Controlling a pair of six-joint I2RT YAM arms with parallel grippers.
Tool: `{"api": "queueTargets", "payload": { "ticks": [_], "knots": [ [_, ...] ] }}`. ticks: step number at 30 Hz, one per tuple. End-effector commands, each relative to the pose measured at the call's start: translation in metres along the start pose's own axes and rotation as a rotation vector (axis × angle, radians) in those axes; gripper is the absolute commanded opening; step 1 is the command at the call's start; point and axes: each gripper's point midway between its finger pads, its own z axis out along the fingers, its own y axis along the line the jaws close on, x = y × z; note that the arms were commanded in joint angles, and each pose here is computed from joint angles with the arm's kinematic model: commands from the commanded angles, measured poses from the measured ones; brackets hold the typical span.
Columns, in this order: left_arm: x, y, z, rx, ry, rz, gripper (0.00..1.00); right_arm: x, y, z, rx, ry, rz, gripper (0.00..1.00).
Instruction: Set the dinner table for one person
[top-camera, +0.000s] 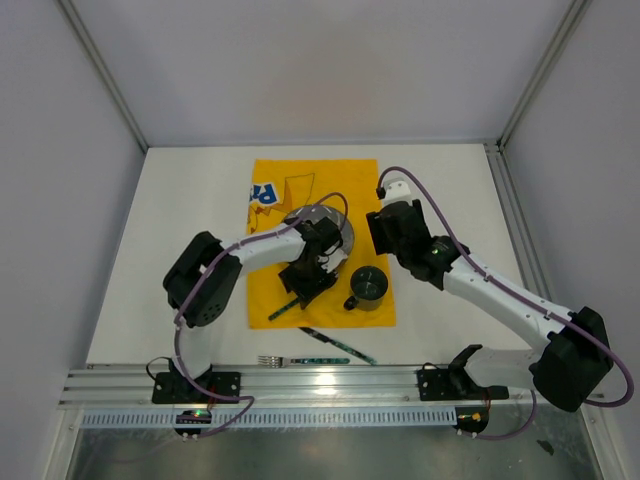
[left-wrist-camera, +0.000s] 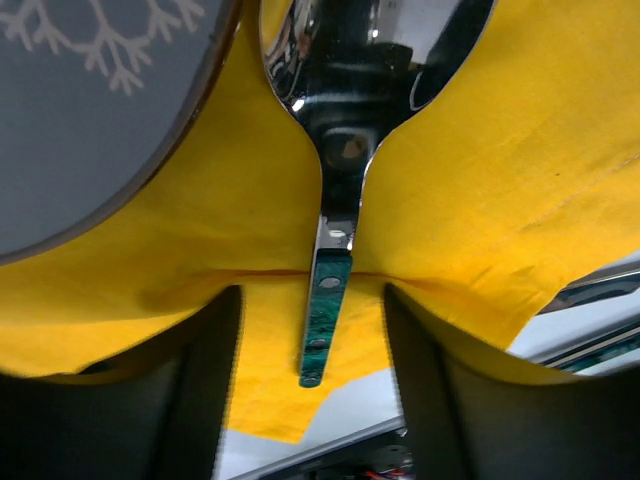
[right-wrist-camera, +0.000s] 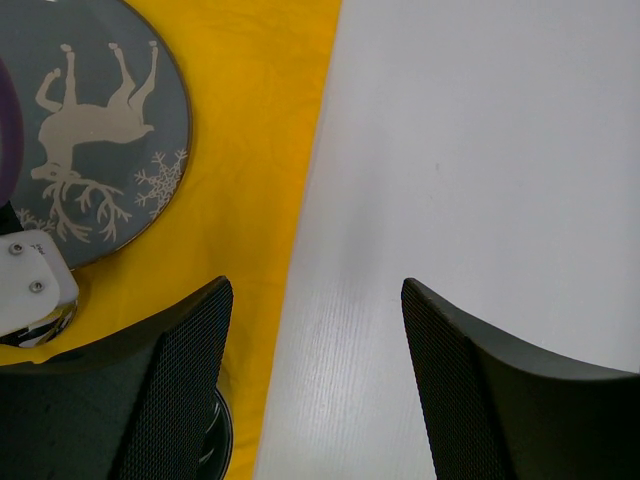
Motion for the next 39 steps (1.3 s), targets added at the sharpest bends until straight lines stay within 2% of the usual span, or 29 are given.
{"api": "queueTargets", "payload": {
  "ticks": [1, 7, 10, 14, 21, 32, 39],
  "knots": [
    [-0.009, 0.007, -0.013, -0.022, -0.037, -0.036, 0.68, -0.016, 0.001, 0.0, -0.006, -0.047, 0.031, 0.73],
    [-0.013, 0.014, -0.026, -0.046, -0.074, -0.052, 0.71, -0.013, 0.003, 0.001, -0.016, -0.042, 0.032, 0.73],
    [-0.011, 0.021, -0.034, -0.102, -0.085, -0.11, 0.71, -0.011, 0.003, 0.001, -0.016, -0.04, 0.031, 0.73],
    [-0.016, 0.026, -0.056, -0.146, -0.189, -0.164, 0.72, -0.008, 0.003, 0.001, -0.014, -0.037, 0.033, 0.73],
    [0.005, 0.03, -0.062, -0.191, -0.149, -0.223, 0.72, -0.008, 0.005, 0.001, -0.023, -0.037, 0.038, 0.73],
    [0.031, 0.036, -0.059, -0.303, -0.177, -0.609, 0.72, -0.007, 0.002, 0.0, -0.012, -0.045, 0.046, 0.73],
    [0.036, 0.037, -0.056, -0.314, -0.207, -0.671, 0.72, -0.006, 0.003, 0.0, -0.02, -0.044, 0.051, 0.73]
  ]
}}
